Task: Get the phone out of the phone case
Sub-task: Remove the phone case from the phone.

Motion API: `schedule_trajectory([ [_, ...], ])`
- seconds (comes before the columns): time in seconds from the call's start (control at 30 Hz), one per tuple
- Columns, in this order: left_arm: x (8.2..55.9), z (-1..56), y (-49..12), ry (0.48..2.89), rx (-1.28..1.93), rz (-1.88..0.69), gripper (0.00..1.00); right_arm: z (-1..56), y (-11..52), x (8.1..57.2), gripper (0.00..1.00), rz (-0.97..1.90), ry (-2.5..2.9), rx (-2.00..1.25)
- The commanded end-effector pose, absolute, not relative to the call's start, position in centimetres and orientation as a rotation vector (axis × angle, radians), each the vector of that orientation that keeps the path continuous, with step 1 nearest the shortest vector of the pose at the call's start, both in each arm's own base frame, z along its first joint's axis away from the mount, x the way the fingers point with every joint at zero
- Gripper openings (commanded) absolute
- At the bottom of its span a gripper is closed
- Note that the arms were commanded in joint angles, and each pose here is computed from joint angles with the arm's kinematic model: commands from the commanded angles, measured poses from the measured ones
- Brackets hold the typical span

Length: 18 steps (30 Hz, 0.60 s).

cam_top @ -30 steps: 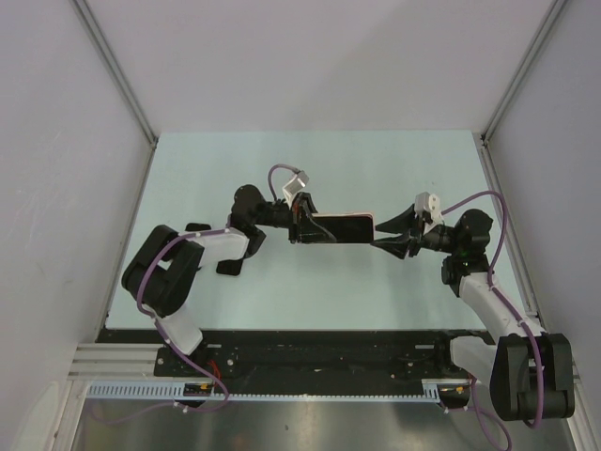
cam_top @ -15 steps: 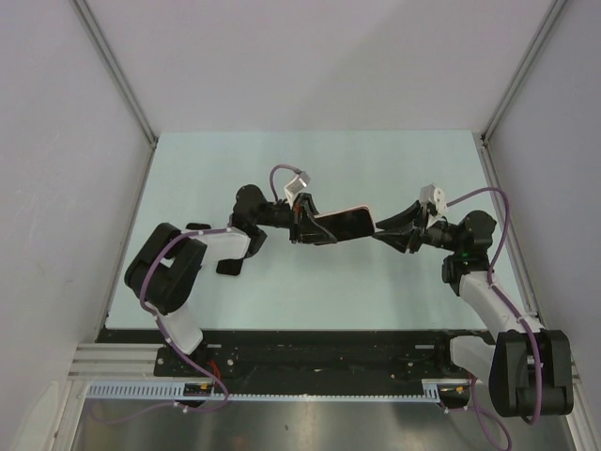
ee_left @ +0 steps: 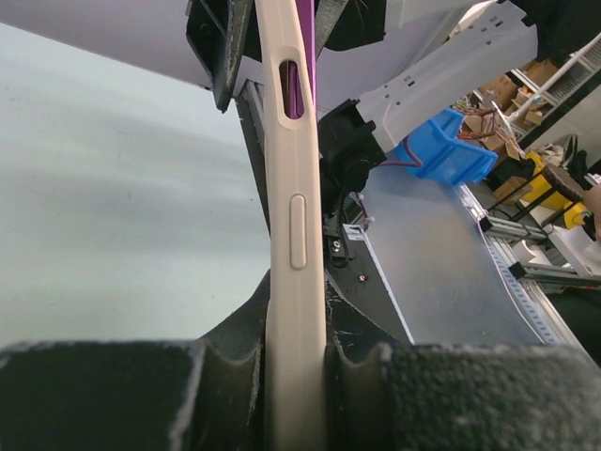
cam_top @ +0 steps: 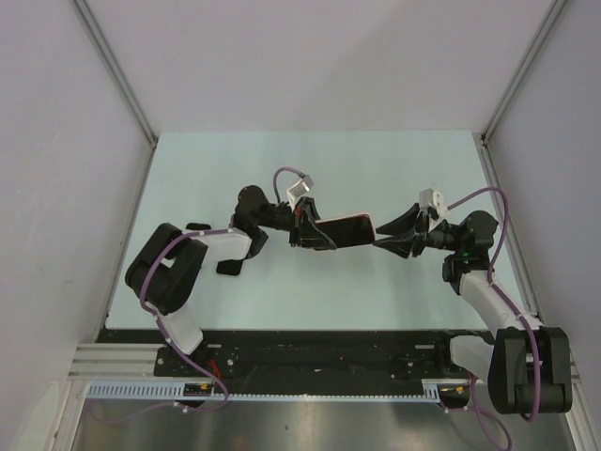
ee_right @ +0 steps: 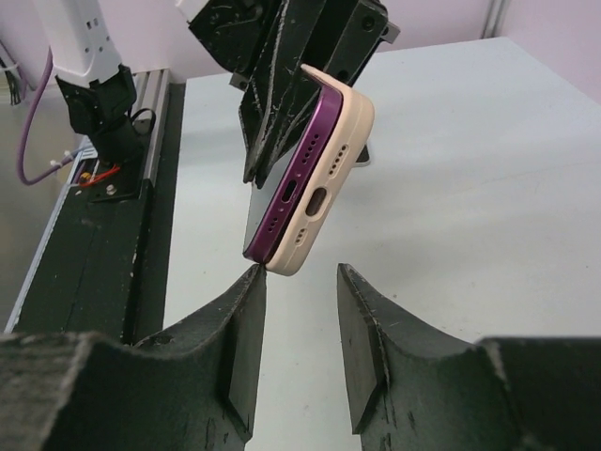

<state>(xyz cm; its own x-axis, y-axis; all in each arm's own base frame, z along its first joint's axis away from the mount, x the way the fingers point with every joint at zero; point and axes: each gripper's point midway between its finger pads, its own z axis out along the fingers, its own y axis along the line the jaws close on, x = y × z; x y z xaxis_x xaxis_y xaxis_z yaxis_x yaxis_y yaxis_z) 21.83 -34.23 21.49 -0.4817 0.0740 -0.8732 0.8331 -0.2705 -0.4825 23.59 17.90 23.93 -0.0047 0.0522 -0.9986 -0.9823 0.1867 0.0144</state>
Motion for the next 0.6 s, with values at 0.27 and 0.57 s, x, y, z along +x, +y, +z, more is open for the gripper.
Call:
schedule_trajectory([
  [0.27,19.5,22.2,-33.4,1.362,1.299,-1.852,0.0,26.0,17.0,22.3,0.43,1.046,1.165,-1.135],
  [0.57,20.6,22.3,-33.4,1.356,1.236,-1.8,0.0,27.5,17.4,22.9,0.47,1.175,1.278,-0.981],
])
